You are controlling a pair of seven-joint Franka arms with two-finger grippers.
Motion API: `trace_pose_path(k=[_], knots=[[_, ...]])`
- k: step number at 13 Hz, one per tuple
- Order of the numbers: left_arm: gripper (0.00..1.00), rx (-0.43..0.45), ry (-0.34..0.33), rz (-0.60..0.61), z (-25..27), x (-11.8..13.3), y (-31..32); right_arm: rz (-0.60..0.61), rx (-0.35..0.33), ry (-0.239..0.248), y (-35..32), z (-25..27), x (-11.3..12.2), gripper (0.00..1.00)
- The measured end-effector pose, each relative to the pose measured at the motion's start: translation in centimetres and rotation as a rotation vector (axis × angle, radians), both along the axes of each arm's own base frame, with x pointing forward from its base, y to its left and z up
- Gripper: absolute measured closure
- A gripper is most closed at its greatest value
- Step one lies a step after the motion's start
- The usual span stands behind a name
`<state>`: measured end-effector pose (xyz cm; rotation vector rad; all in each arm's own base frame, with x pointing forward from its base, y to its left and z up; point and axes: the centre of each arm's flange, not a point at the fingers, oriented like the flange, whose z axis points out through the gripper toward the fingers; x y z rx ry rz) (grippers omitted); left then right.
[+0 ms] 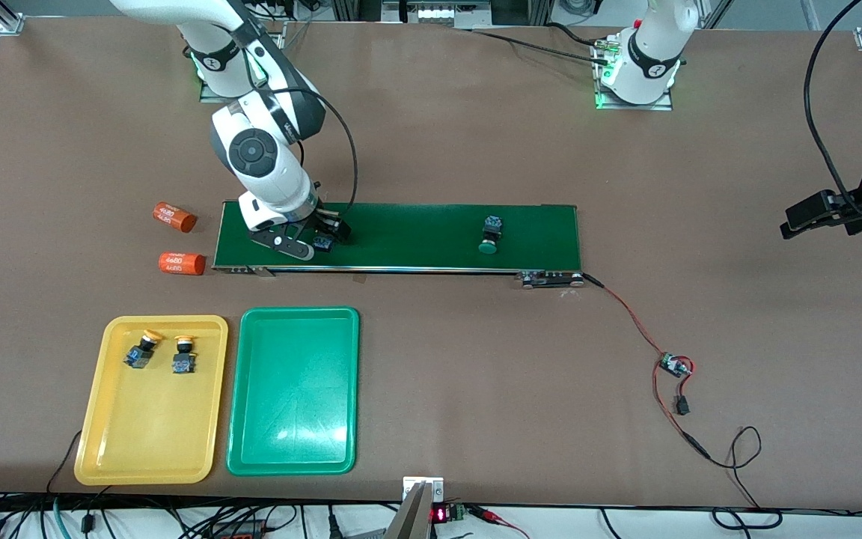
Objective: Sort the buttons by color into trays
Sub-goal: 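Grasp a green-capped button with the right gripper while the left gripper withdraws, then place the green-capped button into the green tray and open the right gripper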
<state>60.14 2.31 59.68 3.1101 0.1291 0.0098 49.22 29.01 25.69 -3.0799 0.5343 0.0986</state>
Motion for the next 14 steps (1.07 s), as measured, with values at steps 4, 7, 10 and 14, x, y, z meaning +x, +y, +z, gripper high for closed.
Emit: trace_pose_path(k=[4, 7, 10, 14], knots=[[0.00, 0.000, -0.006, -0.019, 0.5, -0.3, -1.0, 0.039, -0.029, -0.001, -0.4, -1.8, 0.1, 0.31], [0.00, 0.000, 0.000, -0.017, 0.2, -0.3, -0.9, 0.028, -0.030, -0.017, -2.3, -0.8, 1.9, 0.56], [0.00, -0.001, 0.003, -0.017, 0.0, -0.2, -0.9, 0.086, -0.068, 0.007, -5.0, 5.0, 6.2, 0.56], [0.00, 0.000, -0.005, -0.013, 0.2, -0.2, -0.5, 0.237, -0.036, -0.079, -6.7, 14.3, 12.3, 0.56]])
